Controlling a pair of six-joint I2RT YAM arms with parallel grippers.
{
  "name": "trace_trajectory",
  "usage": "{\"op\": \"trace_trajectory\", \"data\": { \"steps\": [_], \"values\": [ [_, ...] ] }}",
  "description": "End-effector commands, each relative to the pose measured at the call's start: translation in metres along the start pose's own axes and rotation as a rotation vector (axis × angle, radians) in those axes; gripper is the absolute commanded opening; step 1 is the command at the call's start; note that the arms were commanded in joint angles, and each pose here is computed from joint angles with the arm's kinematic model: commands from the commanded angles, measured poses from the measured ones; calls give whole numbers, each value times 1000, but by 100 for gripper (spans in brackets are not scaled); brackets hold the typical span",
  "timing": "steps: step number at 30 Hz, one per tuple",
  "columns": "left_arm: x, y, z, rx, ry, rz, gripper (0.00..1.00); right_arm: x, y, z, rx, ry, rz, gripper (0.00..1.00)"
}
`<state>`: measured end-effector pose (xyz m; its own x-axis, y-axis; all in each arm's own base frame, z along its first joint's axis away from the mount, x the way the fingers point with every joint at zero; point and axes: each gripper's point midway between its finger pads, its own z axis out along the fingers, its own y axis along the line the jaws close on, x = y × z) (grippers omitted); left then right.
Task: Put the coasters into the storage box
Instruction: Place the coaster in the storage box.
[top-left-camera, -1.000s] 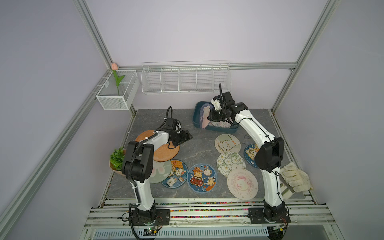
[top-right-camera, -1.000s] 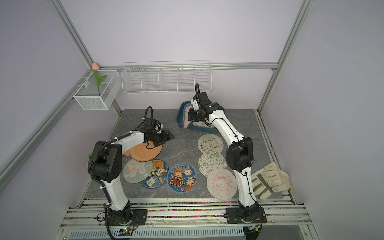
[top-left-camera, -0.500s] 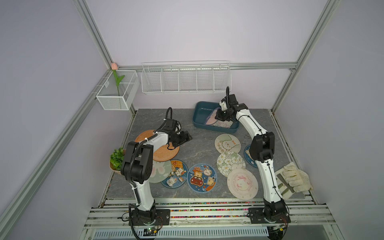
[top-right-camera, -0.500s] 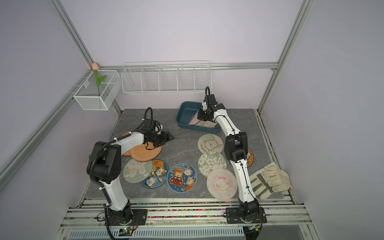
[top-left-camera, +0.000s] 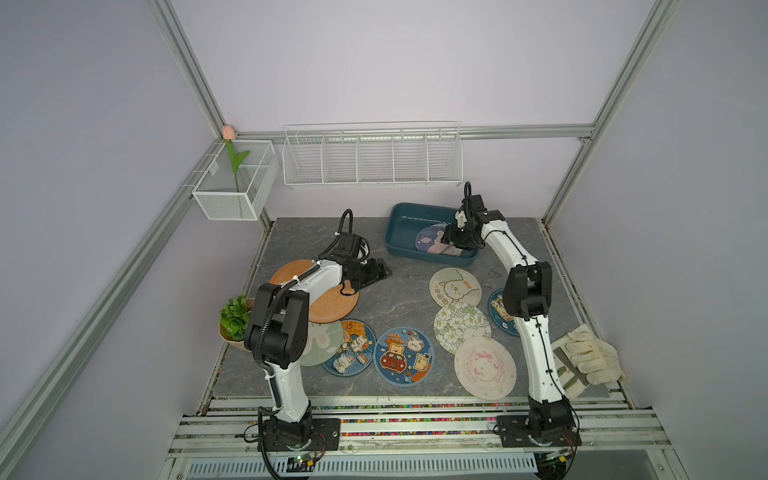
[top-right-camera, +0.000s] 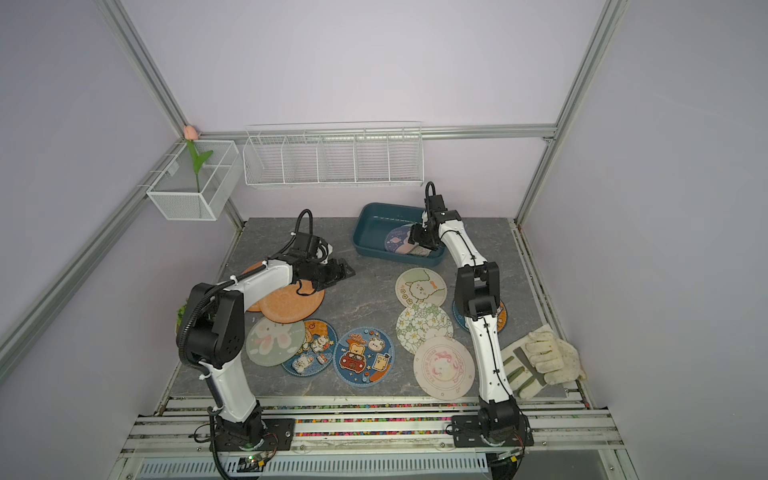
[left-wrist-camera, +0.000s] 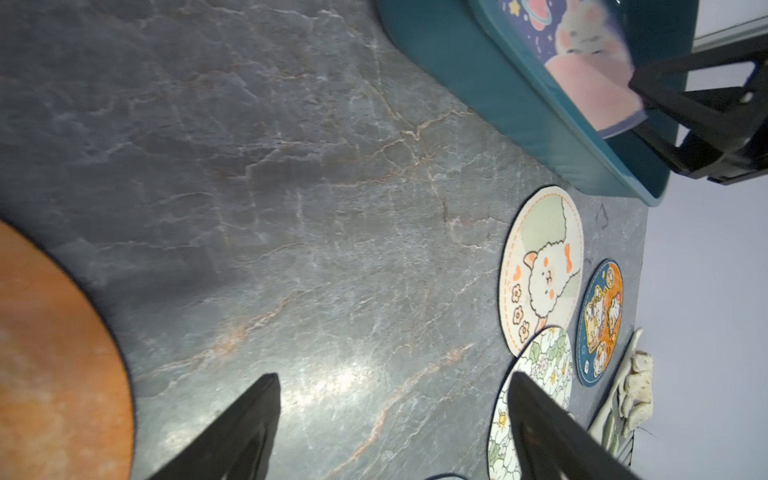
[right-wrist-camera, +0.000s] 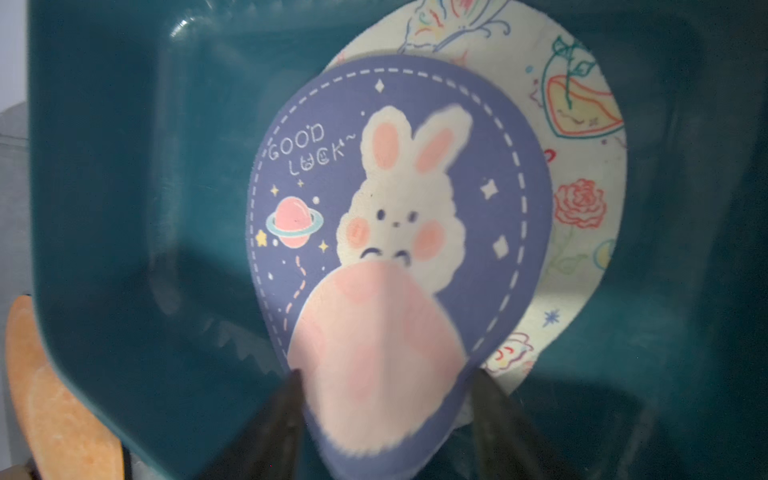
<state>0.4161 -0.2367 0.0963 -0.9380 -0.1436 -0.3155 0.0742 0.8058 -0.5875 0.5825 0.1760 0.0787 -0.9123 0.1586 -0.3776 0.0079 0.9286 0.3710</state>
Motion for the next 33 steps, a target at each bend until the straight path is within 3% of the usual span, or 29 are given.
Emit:
{"op": "trace_trajectory", "data": {
  "steps": [1, 13, 24, 33],
  "values": [
    [-1, -15, 5, -1, 11, 35, 86, -5, 5, -30, 30, -34, -56, 86],
    [17, -58, 27, 26, 34, 105, 86, 21, 22, -93, -29, -28, -95, 100],
    [34, -97, 60, 14, 34, 141, 78, 87, 16, -141, -96, 81, -121, 99],
    [45, -114, 92, -19, 55, 153, 70, 129, -32, -156, -82, 141, -55, 99]
  ]
}}
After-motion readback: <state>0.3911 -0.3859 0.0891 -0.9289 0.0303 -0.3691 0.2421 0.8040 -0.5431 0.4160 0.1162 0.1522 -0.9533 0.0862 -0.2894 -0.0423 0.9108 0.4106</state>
